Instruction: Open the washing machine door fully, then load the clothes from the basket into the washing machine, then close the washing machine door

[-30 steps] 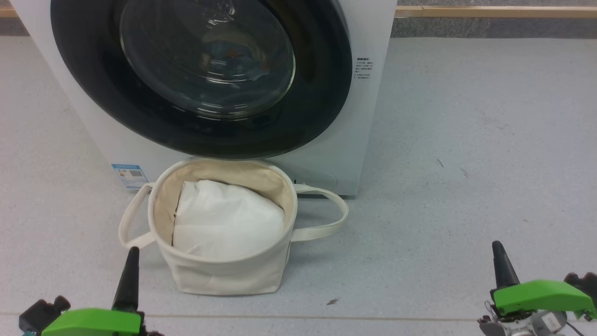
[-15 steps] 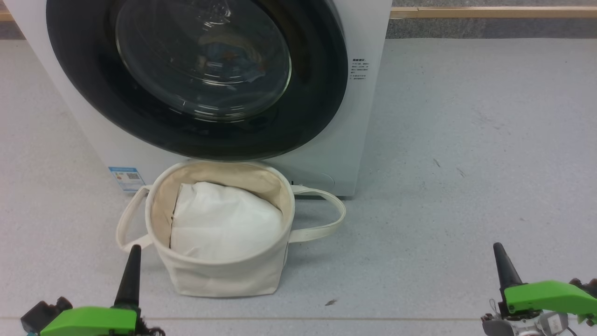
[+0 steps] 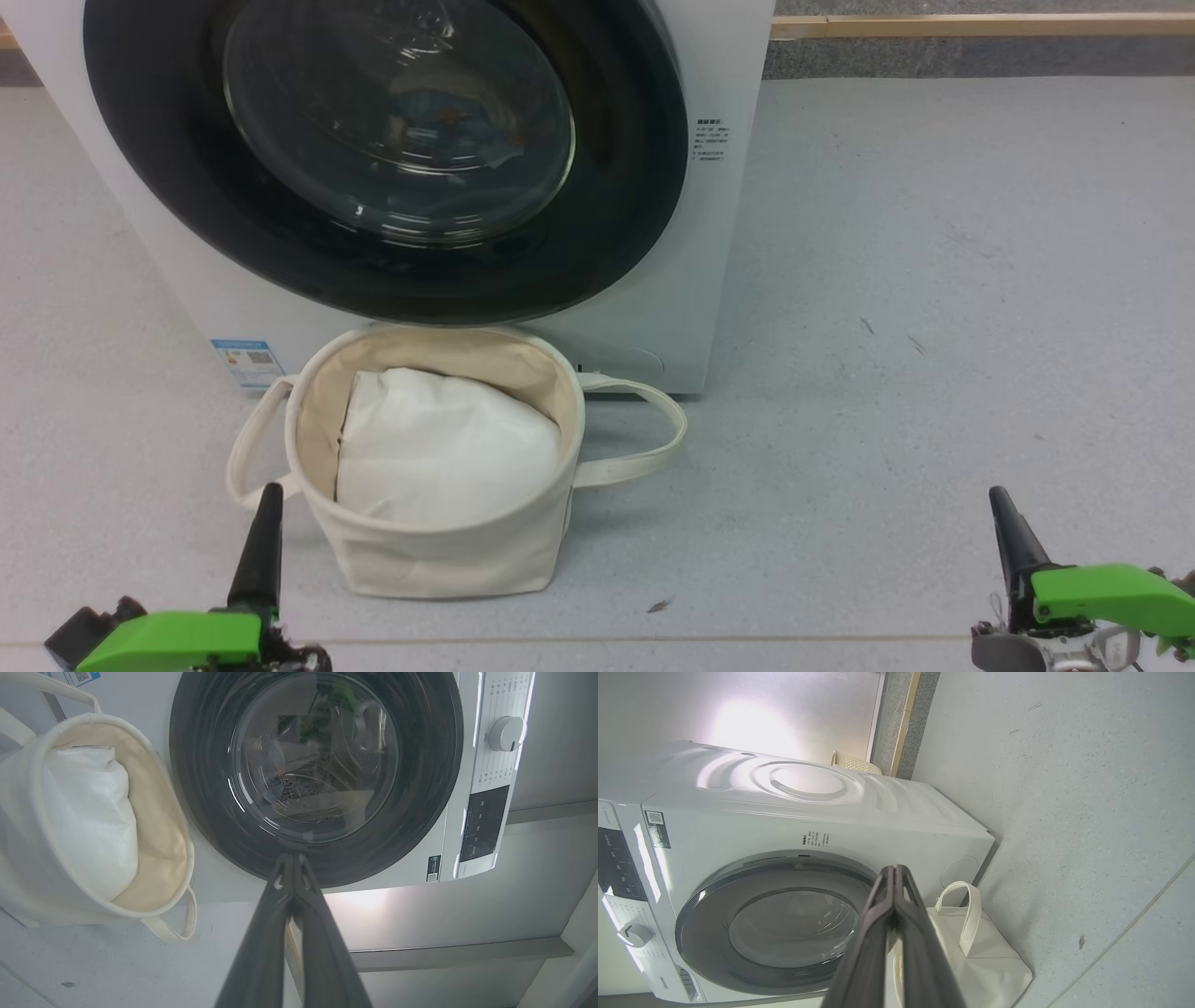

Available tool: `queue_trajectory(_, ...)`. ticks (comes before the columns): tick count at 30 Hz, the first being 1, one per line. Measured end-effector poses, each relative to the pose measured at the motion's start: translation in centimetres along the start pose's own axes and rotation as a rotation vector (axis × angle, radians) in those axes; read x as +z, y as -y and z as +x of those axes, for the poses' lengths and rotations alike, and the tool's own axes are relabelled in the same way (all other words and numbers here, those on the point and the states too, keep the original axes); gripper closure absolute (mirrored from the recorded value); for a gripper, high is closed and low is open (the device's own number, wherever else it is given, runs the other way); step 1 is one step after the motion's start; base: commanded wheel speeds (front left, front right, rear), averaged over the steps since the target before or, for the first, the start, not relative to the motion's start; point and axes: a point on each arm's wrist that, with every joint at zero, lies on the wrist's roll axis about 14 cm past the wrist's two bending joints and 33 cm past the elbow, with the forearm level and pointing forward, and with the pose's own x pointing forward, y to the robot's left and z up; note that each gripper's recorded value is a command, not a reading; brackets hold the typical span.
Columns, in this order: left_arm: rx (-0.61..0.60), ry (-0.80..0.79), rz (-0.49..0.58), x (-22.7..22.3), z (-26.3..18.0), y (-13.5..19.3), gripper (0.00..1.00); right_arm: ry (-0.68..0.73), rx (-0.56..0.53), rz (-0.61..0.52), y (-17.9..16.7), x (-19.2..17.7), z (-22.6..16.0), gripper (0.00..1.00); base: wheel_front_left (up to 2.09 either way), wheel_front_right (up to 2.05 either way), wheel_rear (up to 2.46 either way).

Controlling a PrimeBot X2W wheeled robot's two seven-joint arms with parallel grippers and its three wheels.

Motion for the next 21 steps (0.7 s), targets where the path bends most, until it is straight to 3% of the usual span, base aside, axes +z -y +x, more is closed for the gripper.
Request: queue_trajectory(21,-0.044,-0.030,-0.197,-0.9,0.3,1.5,1.00,0.020,0.030,0.244,-0.5,0.9,-0.3,1.00,0.00,0.00,0.00)
